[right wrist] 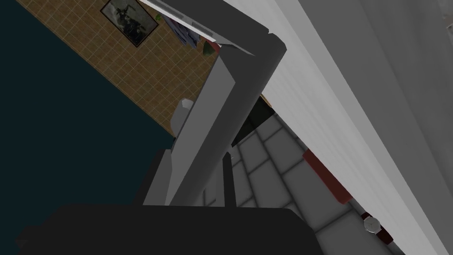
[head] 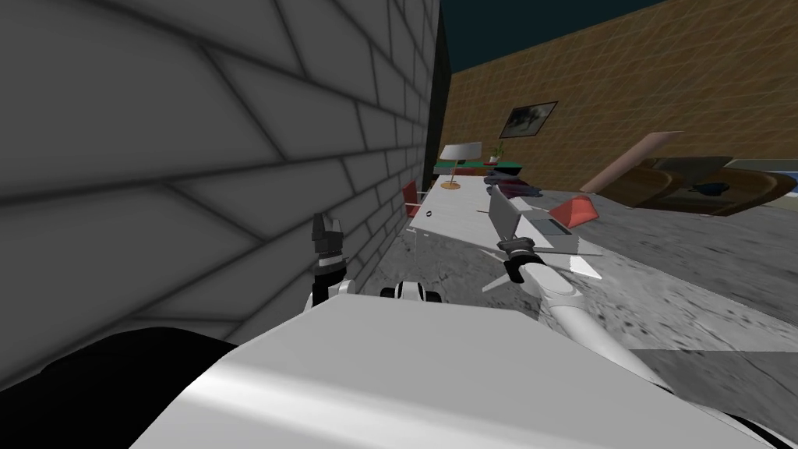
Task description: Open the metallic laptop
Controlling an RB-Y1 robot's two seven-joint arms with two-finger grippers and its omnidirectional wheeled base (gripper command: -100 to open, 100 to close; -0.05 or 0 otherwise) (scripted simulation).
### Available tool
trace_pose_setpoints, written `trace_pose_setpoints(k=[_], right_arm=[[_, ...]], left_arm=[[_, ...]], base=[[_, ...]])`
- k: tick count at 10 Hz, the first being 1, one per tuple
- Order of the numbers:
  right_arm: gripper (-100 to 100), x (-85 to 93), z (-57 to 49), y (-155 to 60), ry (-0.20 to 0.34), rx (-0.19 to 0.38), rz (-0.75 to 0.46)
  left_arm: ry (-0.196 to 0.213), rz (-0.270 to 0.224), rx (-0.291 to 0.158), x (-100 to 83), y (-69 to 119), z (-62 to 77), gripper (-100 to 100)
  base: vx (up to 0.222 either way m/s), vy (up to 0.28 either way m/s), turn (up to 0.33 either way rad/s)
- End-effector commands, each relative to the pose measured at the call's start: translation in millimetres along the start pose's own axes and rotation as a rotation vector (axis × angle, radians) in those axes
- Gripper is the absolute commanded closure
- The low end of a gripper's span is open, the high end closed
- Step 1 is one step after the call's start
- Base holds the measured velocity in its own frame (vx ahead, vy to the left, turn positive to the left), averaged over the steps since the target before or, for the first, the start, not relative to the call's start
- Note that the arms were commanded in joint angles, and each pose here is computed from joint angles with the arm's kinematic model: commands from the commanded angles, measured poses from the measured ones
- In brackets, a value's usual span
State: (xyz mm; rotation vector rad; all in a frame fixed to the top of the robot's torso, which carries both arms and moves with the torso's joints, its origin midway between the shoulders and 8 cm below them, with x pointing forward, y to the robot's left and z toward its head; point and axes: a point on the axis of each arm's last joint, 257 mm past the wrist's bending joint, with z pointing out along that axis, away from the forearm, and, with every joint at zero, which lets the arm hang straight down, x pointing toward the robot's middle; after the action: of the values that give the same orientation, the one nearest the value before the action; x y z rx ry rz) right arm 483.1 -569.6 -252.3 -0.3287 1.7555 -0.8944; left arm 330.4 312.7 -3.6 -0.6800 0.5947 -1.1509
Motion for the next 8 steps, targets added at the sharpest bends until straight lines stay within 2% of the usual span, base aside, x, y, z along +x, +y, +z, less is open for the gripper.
trace_pose_setpoints(k=[1,2,3,4,5,8], right_arm=[[100,1.9,-13.5,0,-0.008,0.016,-0.008],[100,5.8,-18.7,-2,-0.004,0.024,0.035],[100,-3.4,-18.5,-4,-0.021,0.032,0.067],[100,1.6,-18.1,-2,-0.012,0.024,0.047],[100,-3.7,-12.5,-3,-0.014,0.023,0.135],[100,-12.8,-3.3,-4,-0.020,0.019,0.258]], left_arm=[[0.000,0.000,0.000,0.0,0.0,0.0,0],[0.000,0.000,0.000,0.1,0.0,0.1,0],[0.000,0.000,0.000,0.0,0.0,0.0,0],[0.000,0.000,0.000,0.0,0.0,0.0,0],[0.000,0.000,0.000,0.0,0.0,0.0,0],[0.000,0.000,0.000,0.0,0.0,0.0,0]], base=[[-0.030,-0.032,0.217],[-0.036,-0.036,0.199],[-0.018,-0.016,0.011],[-0.006,-0.005,-0.011],[-0.024,-0.032,0.000],[-0.041,-0.072,0.007]])
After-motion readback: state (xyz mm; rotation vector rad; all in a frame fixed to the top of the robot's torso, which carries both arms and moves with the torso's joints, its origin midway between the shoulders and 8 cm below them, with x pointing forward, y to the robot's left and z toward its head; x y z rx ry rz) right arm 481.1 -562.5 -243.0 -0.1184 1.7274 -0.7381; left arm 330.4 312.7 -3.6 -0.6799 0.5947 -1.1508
